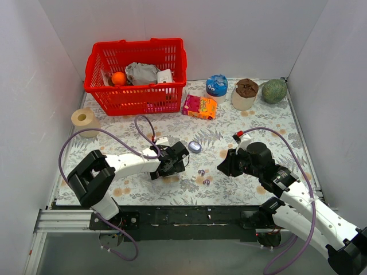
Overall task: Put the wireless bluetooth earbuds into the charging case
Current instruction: Pick up the charging case at the center of the board.
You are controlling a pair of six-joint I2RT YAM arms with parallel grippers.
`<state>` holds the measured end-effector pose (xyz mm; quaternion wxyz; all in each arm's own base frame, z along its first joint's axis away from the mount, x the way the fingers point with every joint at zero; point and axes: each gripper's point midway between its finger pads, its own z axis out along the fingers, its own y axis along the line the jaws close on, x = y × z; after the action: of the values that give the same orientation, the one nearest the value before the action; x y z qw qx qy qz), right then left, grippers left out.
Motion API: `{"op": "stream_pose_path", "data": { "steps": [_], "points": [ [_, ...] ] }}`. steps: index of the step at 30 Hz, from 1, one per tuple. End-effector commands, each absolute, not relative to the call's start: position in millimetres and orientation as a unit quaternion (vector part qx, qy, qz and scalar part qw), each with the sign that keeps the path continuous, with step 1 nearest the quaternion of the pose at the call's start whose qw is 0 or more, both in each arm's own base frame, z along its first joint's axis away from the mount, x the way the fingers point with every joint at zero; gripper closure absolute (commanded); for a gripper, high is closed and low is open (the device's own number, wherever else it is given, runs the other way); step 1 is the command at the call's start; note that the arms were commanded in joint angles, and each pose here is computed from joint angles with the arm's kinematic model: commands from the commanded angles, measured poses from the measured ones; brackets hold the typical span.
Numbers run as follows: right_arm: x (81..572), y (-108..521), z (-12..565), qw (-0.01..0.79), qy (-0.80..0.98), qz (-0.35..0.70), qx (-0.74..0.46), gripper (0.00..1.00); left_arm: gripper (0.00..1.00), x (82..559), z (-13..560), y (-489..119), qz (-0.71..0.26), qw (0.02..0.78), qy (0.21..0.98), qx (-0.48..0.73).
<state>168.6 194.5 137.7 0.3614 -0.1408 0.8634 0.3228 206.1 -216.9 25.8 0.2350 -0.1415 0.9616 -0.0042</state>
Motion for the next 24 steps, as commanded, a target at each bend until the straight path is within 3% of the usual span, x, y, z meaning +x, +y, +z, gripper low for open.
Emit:
{"op": "stream_pose_path", "data": {
  "steps": [1,19,24],
  "points": [
    [172,199,145,0.376,0.852,0.331,-0.152,0.68,0.03,210,25,-217,0.004,0.246,0.962,-0.116],
    [166,193,140,0.374,0.856,0.328,-0.143,0.68,0.02,213,27,-216,0.015,0.259,0.965,-0.042],
    [165,192,139,0.374,0.857,0.326,-0.142,0.68,0.09,206,15,-215,0.017,0.244,0.969,-0.033]
  ]
}}
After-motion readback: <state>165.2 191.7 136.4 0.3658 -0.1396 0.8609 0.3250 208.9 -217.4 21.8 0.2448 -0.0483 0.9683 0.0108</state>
